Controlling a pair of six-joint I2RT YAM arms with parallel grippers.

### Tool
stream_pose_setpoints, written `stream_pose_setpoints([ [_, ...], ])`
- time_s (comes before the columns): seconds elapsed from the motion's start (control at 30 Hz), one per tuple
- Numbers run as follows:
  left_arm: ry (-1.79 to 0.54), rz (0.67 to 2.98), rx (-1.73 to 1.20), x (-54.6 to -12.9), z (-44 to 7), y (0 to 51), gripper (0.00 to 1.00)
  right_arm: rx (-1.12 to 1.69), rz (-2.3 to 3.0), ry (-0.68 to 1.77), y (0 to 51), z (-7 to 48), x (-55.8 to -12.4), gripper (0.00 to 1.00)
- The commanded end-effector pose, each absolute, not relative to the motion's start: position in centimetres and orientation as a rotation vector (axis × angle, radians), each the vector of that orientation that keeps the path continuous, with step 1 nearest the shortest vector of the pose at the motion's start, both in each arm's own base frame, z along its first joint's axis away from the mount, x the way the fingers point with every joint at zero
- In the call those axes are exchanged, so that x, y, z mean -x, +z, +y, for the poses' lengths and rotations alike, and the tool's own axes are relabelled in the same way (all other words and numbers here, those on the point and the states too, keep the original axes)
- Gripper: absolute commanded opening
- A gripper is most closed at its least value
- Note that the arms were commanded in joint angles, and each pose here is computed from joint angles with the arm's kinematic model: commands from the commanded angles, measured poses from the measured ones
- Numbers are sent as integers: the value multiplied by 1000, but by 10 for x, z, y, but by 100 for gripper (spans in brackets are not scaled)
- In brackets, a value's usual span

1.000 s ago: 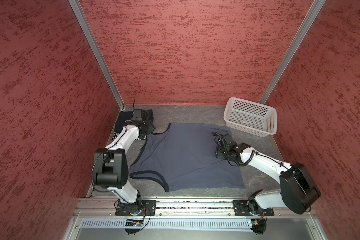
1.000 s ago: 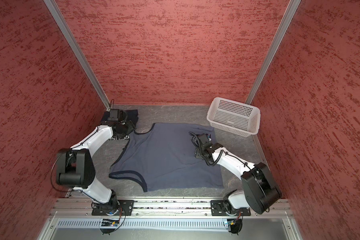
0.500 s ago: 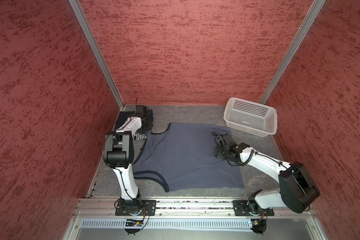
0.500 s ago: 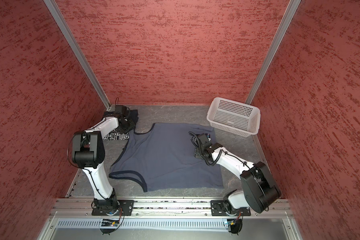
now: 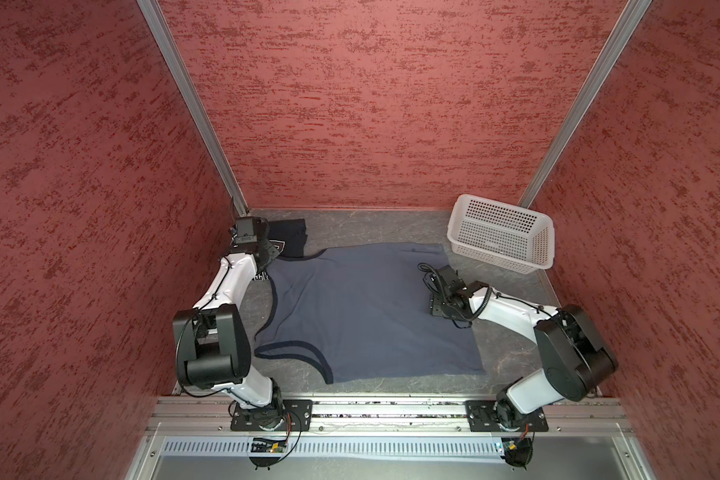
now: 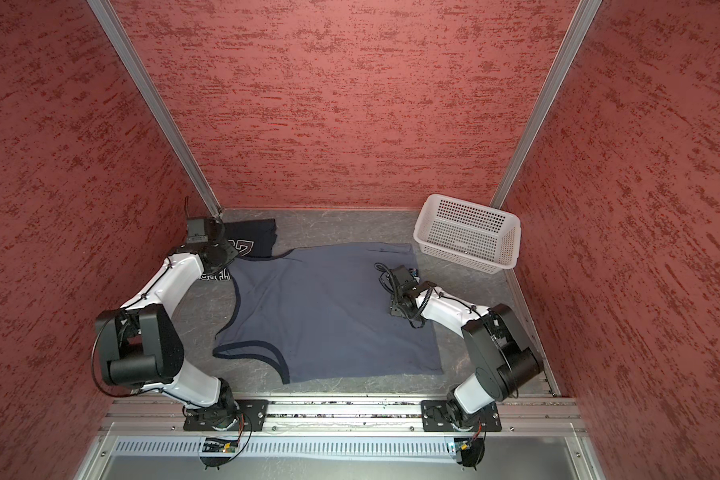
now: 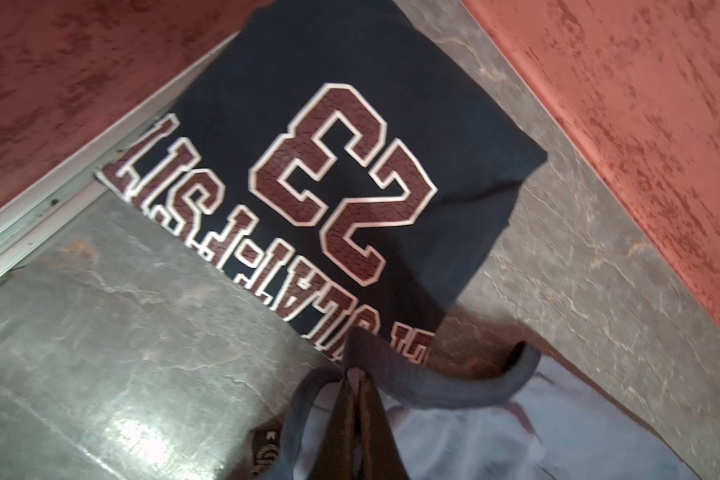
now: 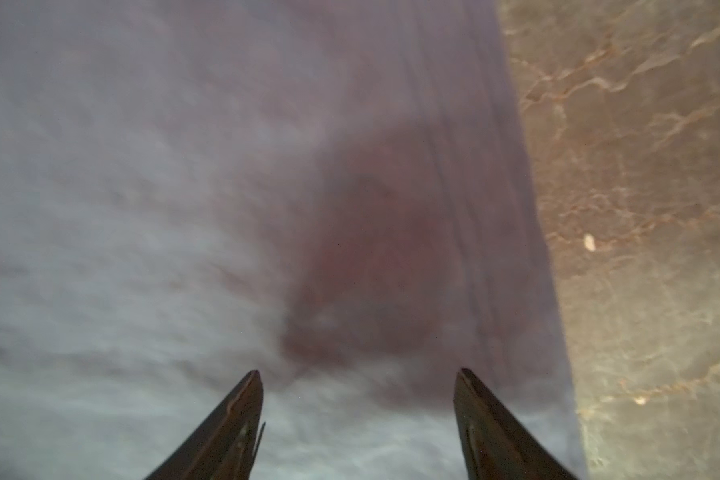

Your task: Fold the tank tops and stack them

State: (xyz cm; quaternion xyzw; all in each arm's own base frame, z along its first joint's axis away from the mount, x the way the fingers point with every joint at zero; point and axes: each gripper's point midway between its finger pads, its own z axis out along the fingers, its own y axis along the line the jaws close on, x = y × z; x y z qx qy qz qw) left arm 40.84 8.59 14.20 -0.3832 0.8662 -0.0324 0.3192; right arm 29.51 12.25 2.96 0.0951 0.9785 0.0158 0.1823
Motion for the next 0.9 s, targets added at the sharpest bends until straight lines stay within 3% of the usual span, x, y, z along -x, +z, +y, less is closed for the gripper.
stream_pose_setpoints([
  [0.0,-138,2302,1031,-408,88,122,23,-250,2715,86,42,130,-311,74],
  [0.13,-156,2369,1020,-413,83,116,58,-228,2646,84,72,136,-335,74],
  [0.27,-119,2343,981,-415,78,142,72,-205,2560,89,109,141,-371,74],
  [0.5,-287,2406,709,-456,2,168,72,-184,2514,108,132,150,-436,73],
  [0.63,-314,2482,559,-482,-44,155,71,-170,2508,114,134,160,-461,72],
  [0.87,-260,2595,506,-524,-73,107,67,-125,2502,135,132,171,-483,71],
])
